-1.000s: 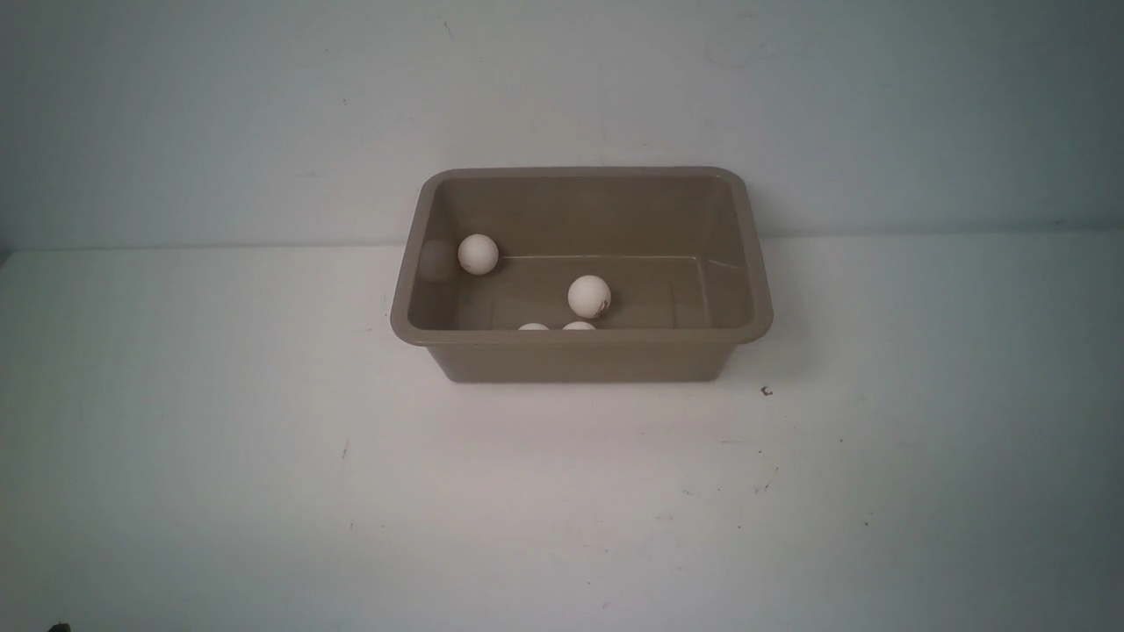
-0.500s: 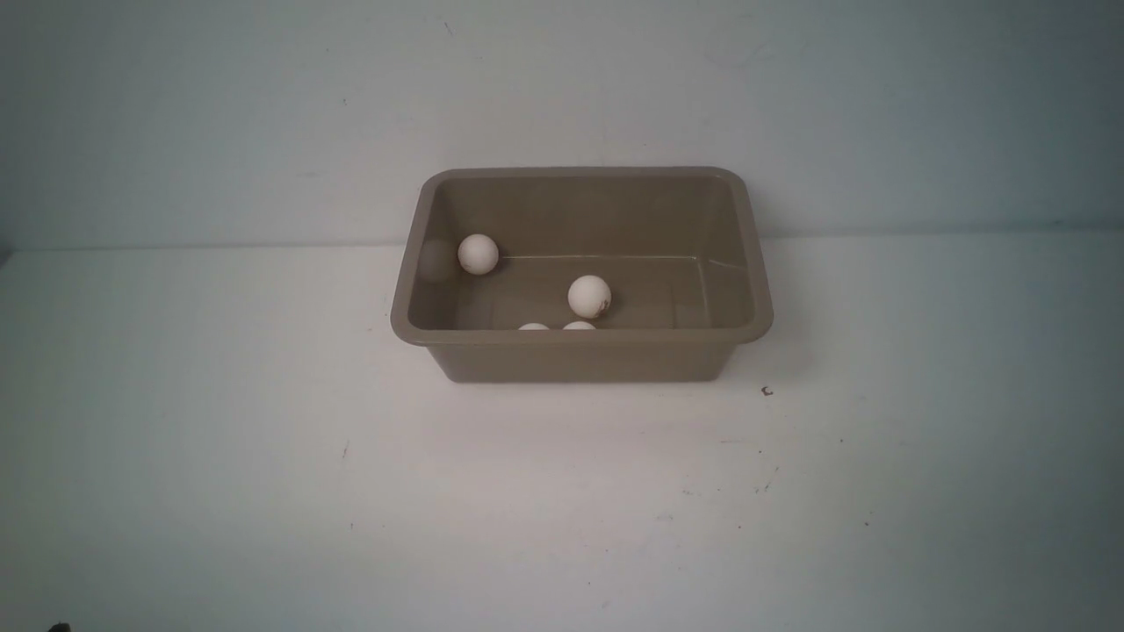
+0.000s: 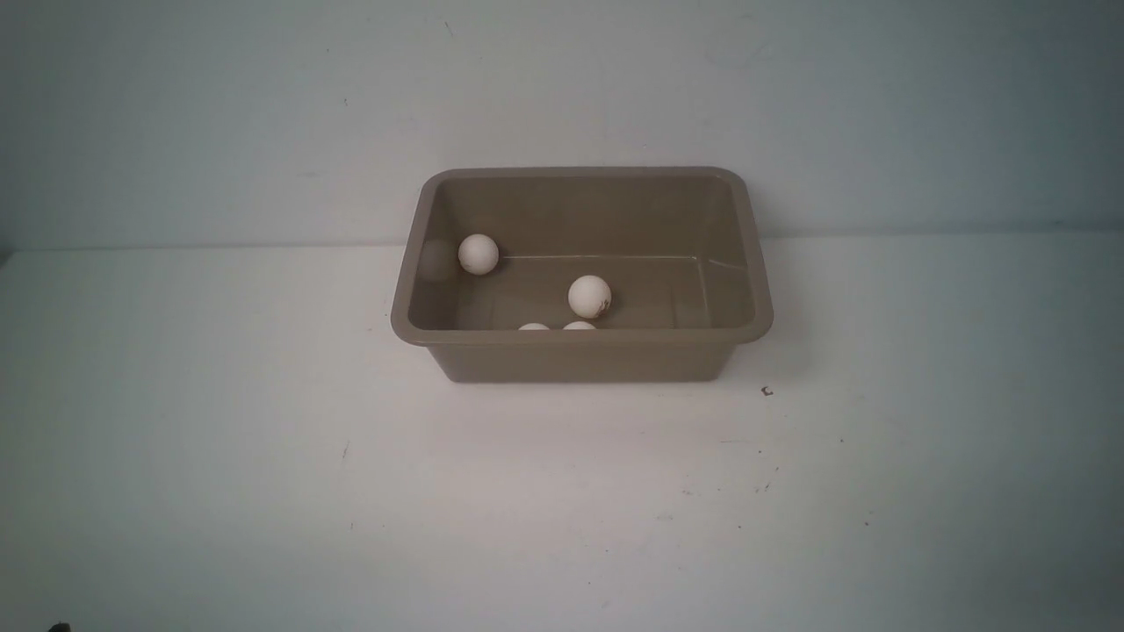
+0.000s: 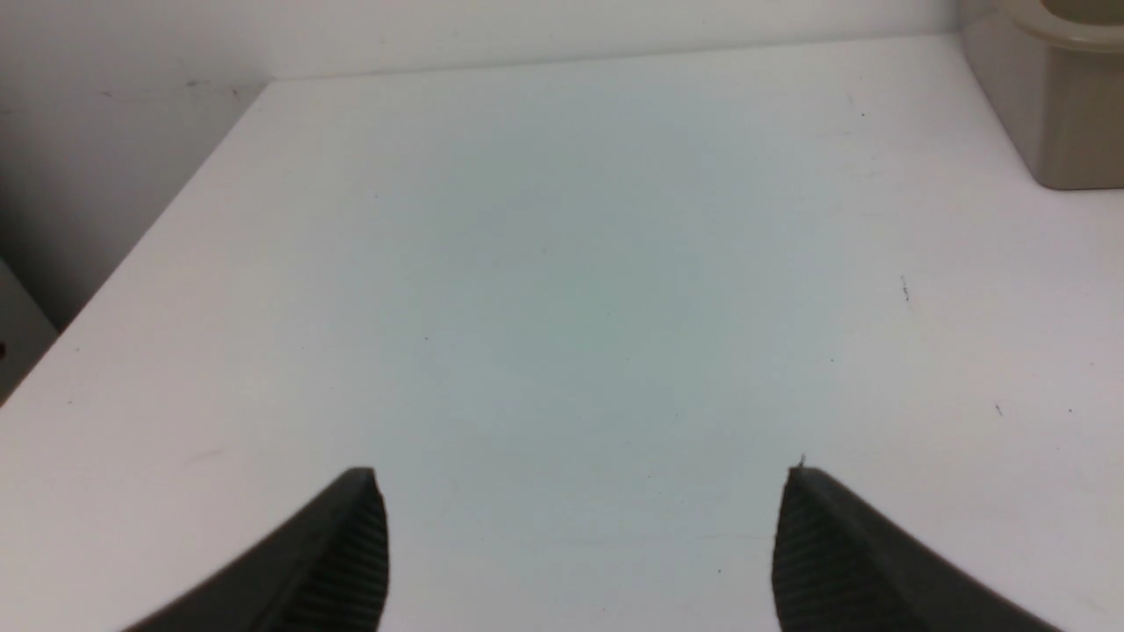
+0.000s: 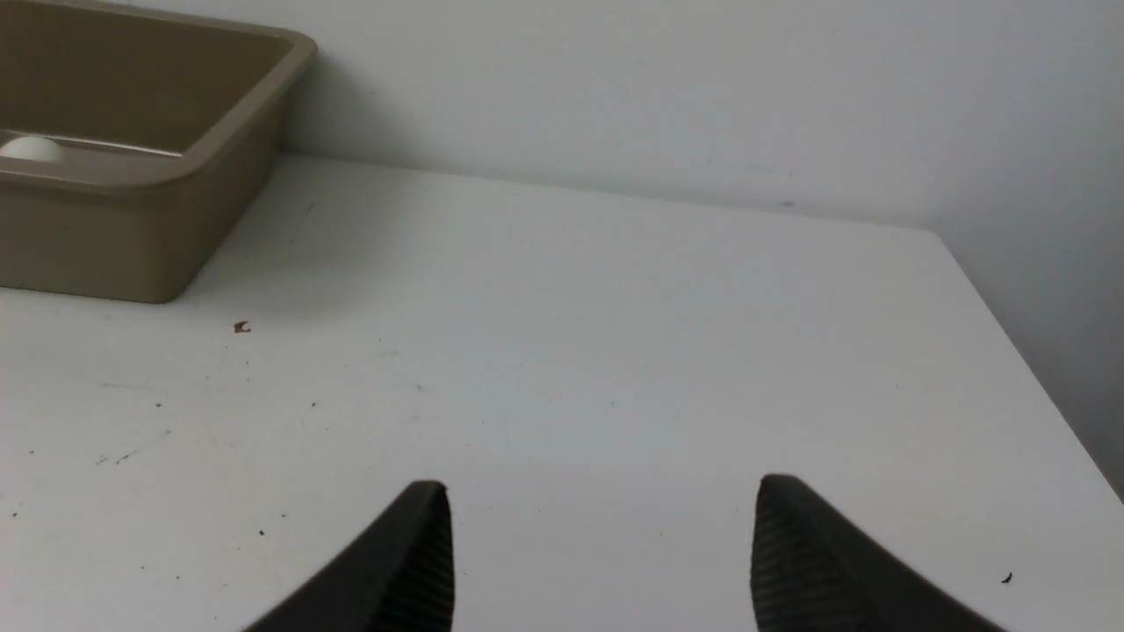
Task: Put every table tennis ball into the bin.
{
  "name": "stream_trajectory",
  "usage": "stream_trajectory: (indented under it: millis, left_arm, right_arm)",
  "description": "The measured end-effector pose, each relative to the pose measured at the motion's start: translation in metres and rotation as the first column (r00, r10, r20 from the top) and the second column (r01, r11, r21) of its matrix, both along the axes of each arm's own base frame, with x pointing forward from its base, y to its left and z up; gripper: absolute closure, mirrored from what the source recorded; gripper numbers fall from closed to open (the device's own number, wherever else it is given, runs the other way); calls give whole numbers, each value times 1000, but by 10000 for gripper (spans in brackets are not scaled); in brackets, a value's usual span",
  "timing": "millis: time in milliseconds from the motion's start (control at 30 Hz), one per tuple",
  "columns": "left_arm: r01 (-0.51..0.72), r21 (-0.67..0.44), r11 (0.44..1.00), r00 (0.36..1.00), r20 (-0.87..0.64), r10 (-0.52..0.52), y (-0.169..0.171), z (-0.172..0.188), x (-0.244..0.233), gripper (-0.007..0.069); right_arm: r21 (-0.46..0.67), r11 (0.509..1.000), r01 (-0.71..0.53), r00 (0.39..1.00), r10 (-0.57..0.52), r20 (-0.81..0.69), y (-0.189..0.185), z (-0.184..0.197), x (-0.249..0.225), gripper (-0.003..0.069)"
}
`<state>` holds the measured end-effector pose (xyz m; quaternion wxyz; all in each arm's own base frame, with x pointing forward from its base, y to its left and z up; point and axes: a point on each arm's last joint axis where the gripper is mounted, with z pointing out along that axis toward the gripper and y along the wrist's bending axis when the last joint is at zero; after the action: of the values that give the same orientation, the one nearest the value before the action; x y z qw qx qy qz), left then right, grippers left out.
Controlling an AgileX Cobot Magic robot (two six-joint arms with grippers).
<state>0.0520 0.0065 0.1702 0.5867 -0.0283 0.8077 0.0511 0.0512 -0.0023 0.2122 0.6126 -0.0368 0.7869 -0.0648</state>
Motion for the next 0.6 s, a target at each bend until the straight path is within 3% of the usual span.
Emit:
stream_trajectory:
  millis: [333,600]
  left_arm:
    - [0,0,1000,1000,0,0,0,0,0,95]
    - [0,1,1000,1000,0,0,0,0,0,95]
  right_arm:
    - [53,998,-14,999,12,30,2,1,-5,237]
    - [-21,990,-142,990,141,-18,7,-11,-4,237]
